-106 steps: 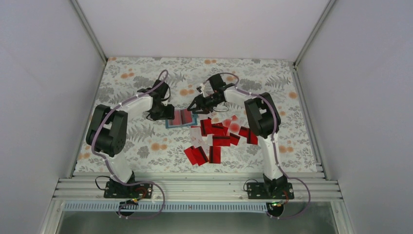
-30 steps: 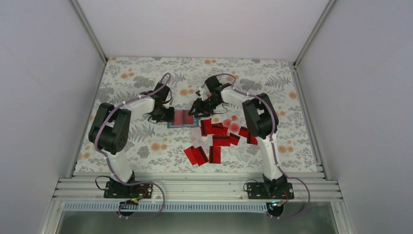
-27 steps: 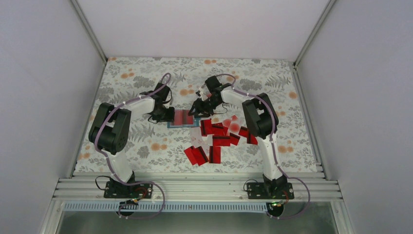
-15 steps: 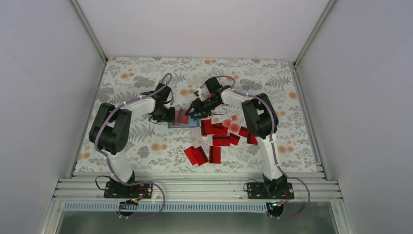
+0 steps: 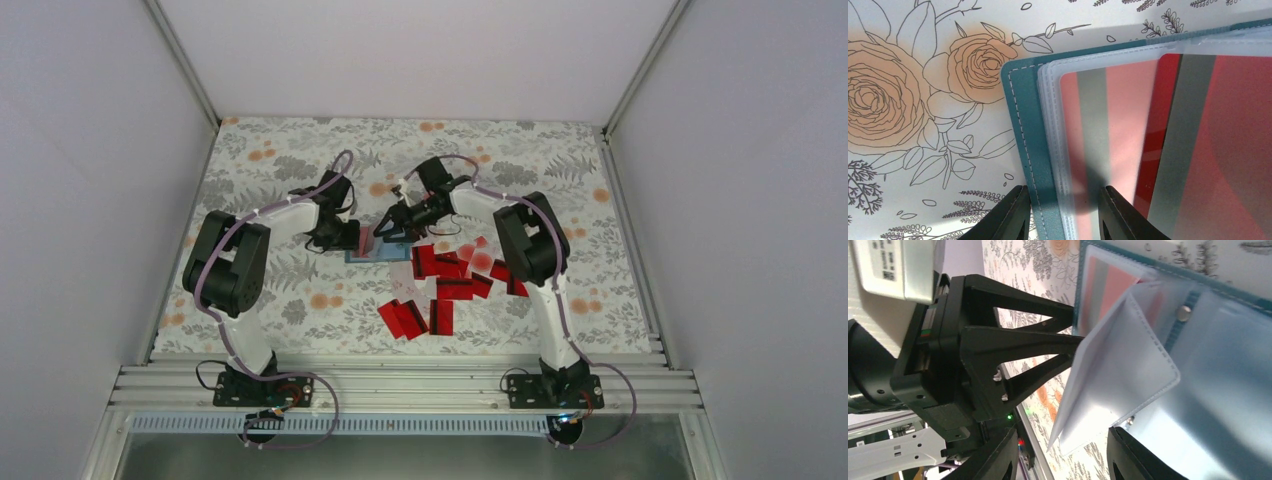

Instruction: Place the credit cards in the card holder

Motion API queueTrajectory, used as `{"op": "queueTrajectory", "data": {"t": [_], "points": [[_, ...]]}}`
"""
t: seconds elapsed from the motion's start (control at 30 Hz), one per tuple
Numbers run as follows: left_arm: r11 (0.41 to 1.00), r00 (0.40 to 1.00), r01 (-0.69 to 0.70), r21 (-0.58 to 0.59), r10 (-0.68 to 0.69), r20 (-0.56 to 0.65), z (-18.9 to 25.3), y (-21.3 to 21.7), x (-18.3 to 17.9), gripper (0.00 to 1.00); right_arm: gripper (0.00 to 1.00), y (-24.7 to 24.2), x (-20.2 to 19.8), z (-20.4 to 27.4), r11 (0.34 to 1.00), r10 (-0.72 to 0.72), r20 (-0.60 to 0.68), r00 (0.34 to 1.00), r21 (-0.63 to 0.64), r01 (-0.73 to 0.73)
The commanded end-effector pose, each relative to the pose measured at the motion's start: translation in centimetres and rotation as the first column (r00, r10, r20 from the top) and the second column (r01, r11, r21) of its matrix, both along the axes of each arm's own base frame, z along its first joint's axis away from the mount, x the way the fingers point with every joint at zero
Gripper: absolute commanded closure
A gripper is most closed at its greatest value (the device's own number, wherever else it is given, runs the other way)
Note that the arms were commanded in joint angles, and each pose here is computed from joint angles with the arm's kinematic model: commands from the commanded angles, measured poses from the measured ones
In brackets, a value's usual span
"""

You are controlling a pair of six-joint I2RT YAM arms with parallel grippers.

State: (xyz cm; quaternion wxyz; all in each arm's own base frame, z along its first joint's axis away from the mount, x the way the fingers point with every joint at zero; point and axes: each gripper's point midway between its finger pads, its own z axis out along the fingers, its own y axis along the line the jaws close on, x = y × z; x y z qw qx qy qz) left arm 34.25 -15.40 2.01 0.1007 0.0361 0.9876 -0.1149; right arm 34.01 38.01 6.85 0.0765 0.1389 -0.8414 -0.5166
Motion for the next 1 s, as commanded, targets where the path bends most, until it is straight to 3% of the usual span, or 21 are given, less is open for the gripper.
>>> {"op": "queueTrajectory", "data": {"t": [0.0,0.5,0.97], "points": [[1.0,0.999,0.014,0.013,-0.013,-0.042,-1.0,-0.2,-1.0,0.65,0.54,1.7,-0.5,1.8,0.997,0.053,0.04,0.998,0.052,-0.056],[0.998,1.0,0.028,-0.06,-0.029,-0.009,1.4,-1.7,0.0,0.65,0.53,3.7,-0.3,2.2,0.994,0.077,0.064,0.995,0.069,-0.081],[0.999,0.998,0.054,-0.01,-0.054,-0.011,1.4,-2.1,1.2,0.63,0.53,2.8,-0.4,1.9,0.997,0.057,0.096,0.994,0.04,-0.061]]}}
